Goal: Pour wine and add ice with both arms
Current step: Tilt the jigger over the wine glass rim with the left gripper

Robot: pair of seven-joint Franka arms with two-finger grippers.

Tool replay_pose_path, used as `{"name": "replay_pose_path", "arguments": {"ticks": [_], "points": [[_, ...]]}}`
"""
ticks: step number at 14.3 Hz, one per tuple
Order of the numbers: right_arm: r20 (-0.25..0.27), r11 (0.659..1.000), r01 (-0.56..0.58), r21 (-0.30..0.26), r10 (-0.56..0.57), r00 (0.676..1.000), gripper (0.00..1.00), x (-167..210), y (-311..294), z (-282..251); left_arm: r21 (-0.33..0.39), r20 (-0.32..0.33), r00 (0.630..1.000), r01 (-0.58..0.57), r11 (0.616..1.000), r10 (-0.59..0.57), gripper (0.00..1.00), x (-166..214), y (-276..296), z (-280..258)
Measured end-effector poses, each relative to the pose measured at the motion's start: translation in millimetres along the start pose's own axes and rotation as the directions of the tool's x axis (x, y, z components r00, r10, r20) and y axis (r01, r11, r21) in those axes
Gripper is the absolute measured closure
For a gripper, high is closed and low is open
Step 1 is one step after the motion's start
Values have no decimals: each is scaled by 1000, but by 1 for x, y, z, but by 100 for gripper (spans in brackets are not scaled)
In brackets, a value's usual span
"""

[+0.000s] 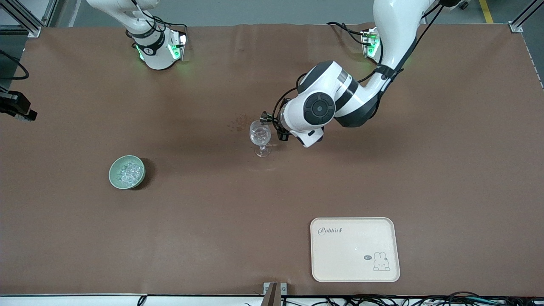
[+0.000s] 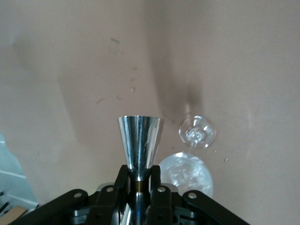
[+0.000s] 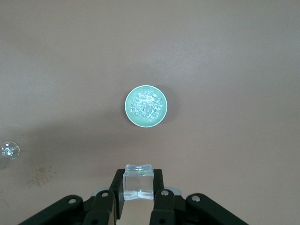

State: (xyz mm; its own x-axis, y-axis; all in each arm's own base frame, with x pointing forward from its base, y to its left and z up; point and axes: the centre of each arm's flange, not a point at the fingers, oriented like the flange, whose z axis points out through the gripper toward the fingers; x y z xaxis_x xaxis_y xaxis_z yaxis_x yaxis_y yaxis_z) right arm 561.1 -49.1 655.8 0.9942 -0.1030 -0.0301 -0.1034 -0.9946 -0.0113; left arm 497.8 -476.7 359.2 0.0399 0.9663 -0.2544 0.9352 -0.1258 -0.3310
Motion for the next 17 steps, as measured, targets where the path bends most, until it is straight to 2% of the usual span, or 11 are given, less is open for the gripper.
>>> {"name": "replay_pose_path", "arguments": {"ticks": [4,7,12,17], "points": [[0,1000,0,0,0,1000,72,0,0,0,-21,-20,1000,3,1000,-4,78,-9,-1,1],[0,1000,-1,0,1,1000,72,0,1,0,-53,-71,997,3,999,-6,78,-7,0,0],[0,1000,-1,0,1,1000,72,0,1,0,-61,-146,989,-25,998,16,78,-6,-2,-8],[1,1000,-1,0,1,1000,72,0,1,0,-68,-154,988,-39,997,28,78,-13,-5,-13]]}}
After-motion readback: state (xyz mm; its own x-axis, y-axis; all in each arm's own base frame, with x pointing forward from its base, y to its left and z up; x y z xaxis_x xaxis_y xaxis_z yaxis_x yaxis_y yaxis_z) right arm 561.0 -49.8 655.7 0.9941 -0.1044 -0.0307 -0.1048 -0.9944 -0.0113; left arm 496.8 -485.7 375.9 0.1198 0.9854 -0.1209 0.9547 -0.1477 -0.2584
